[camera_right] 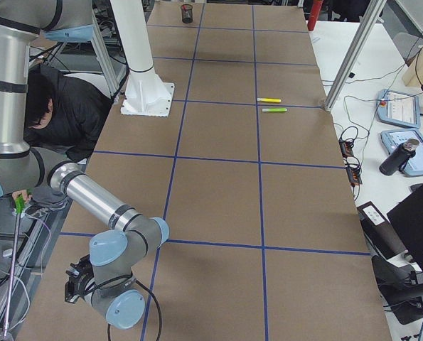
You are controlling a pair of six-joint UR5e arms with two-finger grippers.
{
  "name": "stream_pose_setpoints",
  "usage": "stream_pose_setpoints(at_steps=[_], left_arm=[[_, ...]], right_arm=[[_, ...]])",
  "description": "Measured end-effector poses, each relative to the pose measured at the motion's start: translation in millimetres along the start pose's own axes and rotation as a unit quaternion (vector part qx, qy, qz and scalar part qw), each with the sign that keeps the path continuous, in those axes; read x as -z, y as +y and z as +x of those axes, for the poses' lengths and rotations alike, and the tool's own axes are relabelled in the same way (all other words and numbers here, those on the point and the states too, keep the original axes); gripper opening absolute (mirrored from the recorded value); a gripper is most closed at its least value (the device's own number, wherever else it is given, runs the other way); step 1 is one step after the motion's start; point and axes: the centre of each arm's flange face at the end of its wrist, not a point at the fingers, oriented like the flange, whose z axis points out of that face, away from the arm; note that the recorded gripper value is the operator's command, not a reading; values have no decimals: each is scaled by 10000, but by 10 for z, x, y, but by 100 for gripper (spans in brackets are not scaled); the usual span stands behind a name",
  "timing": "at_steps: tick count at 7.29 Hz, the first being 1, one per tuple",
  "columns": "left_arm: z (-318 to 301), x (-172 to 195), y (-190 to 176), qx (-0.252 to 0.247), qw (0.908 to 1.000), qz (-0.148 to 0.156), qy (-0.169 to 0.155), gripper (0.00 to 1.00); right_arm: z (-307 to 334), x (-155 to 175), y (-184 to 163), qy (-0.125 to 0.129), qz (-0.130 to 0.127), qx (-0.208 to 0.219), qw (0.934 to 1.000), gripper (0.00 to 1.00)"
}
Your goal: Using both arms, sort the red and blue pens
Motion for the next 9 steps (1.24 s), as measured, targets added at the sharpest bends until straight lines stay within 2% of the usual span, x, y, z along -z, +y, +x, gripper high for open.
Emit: stream_pose_setpoints(at_steps=[3, 5, 6, 7, 8, 9], left_arm=[[20, 20, 8, -9, 10000, 15, -4, 100], [15, 19, 10, -25, 10000, 19, -14, 100], [-7, 3, 28, -41, 10000, 12, -30, 100], [-42, -24, 57, -39, 10000, -7, -36, 100], [-70, -45, 78, -20, 10000, -26, -37, 100], [-90, -59, 91, 4, 10000, -44, -38, 100]], right_arm=[[4, 76, -36, 165, 138, 78, 9997, 100], [-44, 340, -125, 509, 519, 206, 9971, 100], [-64, 477, -195, 704, 846, 233, 9936, 100], [-74, 622, -284, 966, 1282, 291, 9866, 100], [-89, 775, -371, 1237, 1768, 284, 9760, 100], [-134, 958, -445, 1465, 2351, 78, 9608, 100]])
